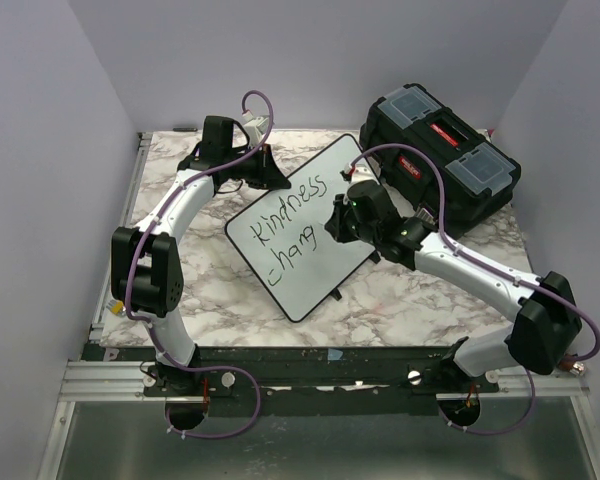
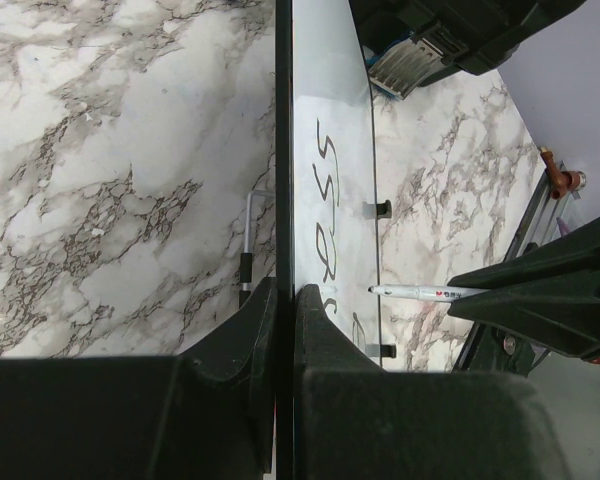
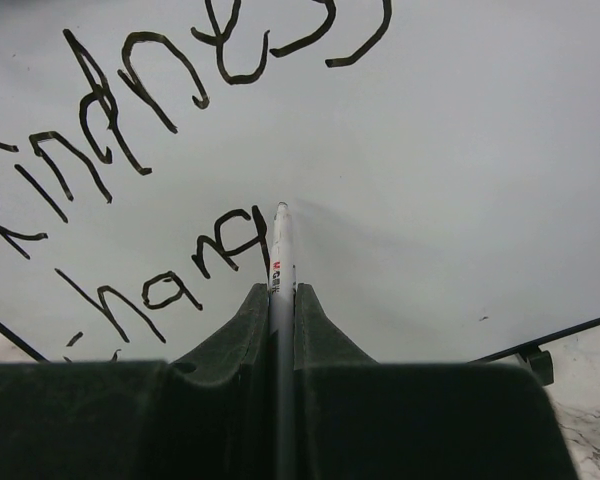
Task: Write a sentence on the whiteboard
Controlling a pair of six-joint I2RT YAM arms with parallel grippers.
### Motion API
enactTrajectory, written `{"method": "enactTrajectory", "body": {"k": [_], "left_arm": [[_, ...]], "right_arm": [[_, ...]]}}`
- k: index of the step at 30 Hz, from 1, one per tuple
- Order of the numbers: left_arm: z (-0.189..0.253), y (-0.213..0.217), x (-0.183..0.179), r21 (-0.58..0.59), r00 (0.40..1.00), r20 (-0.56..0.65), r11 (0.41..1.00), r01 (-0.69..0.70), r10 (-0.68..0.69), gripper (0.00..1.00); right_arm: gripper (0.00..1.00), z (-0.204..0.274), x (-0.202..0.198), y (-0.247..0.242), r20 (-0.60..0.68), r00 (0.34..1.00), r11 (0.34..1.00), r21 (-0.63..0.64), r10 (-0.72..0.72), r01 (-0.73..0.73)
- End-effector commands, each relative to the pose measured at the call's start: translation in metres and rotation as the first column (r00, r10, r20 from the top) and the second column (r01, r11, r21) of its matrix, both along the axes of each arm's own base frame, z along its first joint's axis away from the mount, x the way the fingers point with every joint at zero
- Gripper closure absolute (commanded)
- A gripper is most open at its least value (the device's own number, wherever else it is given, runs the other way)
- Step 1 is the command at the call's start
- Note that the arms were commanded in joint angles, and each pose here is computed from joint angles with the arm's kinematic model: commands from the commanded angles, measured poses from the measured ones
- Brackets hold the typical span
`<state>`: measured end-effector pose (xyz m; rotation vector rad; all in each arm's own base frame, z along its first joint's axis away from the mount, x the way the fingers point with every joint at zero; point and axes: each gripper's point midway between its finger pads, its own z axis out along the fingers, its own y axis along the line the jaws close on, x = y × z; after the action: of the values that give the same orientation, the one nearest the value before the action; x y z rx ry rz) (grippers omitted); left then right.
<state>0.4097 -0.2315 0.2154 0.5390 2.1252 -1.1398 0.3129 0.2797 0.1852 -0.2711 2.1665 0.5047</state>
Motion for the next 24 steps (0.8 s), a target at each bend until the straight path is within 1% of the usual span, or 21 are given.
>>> {"method": "enactTrajectory", "body": {"k": [1, 14, 19, 24], "left_arm": [[-0.005, -0.011, -0.015, 0.05, 0.996, 0.046, 0.996, 0.074, -0.077, 1.0], [-0.007, -0.011, -0.015, 0.052, 0.996, 0.043, 0.996, 0.075, -0.078, 1.0], [-0.007, -0.011, -0.015, 0.053, 0.996, 0.044, 0.996, 0.077, -0.079, 1.0], [-0.006, -0.012, -0.014, 0.05, 0.996, 0.043, 0.996, 0.078, -0.08, 1.0]], "right_arm": [[0.99, -0.005, 0.005, 0.004, -0.003, 1.0, 1.0, 0.016, -0.008, 0.008], [0.99, -0.024, 0.004, 0.007, -0.045, 0.999, 1.0, 0.004, -0.002, 0.002], [0.99, -0.031, 0.007, -0.006, -0.045, 0.997, 0.997, -0.046, -0.061, 0.059], [0.99, -0.027, 0.014, -0.014, -0.03, 0.994, 0.992, -0.08, -0.101, 0.098]]}}
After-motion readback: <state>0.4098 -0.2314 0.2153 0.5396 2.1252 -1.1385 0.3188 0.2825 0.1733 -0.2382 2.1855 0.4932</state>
